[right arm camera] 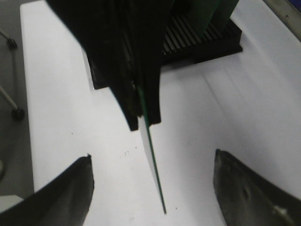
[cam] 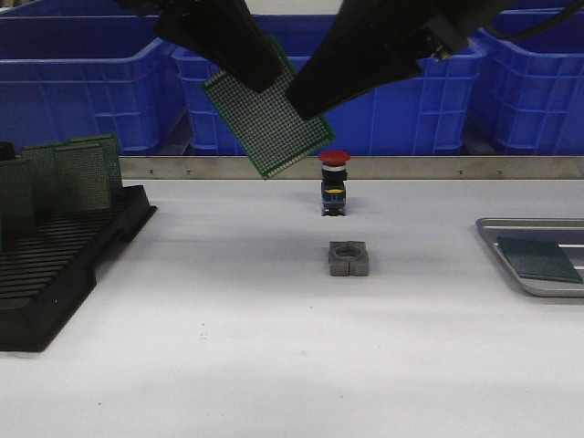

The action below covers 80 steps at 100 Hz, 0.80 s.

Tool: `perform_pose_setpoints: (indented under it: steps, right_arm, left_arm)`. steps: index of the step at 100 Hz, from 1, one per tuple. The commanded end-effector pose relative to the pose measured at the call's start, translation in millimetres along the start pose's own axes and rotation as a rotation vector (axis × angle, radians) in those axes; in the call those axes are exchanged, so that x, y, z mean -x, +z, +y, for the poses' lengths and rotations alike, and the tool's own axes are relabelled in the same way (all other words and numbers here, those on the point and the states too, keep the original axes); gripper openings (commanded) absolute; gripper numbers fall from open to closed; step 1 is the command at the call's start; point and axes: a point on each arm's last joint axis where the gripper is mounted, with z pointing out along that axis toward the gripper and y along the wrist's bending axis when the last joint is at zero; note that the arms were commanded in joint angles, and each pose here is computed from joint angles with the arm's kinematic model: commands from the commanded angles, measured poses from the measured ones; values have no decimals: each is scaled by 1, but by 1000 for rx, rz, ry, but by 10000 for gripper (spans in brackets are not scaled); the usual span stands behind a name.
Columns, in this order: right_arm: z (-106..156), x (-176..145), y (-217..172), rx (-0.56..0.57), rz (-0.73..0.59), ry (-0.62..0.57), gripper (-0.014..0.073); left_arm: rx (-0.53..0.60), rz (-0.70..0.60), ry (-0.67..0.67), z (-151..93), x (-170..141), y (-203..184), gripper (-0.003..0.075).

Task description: Place circuit board on tray

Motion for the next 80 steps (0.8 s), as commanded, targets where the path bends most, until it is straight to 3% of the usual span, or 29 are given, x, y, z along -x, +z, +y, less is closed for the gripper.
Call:
perform_pose_setpoints:
  steps: [1, 9, 18, 38, 49, 65, 72, 80]
  right_arm:
    - [-3, 16, -3, -8, -106, 37, 544]
    - [-6, 11, 7, 11, -97, 61, 532]
    - [-8, 4, 16, 37, -75, 78, 451]
    - [-8, 1, 20, 58, -68, 92, 42]
    - [-8, 1, 20, 58, -68, 93, -124]
    - [-8, 2, 20, 62, -72, 99, -115]
    - [-8, 2, 20, 62, -72, 122, -115]
    - [-9, 1, 19, 60, -71, 165, -115]
  left_arm:
    - [-19, -83, 32, -15, 22, -19, -20]
    - [-19, -83, 32, -15, 22, -19, -20]
    - [-19, -83, 32, -15, 22, -19, -20]
    - [-19, -83, 32, -15, 22, -19, -20]
    - [-6, -85, 31, -14, 23, -19, -20]
    - [5, -87, 29, -13, 23, -19, 6]
    - [7, -87, 29, -13, 23, -19, 85]
    - [21, -86, 30, -12, 23, -19, 230]
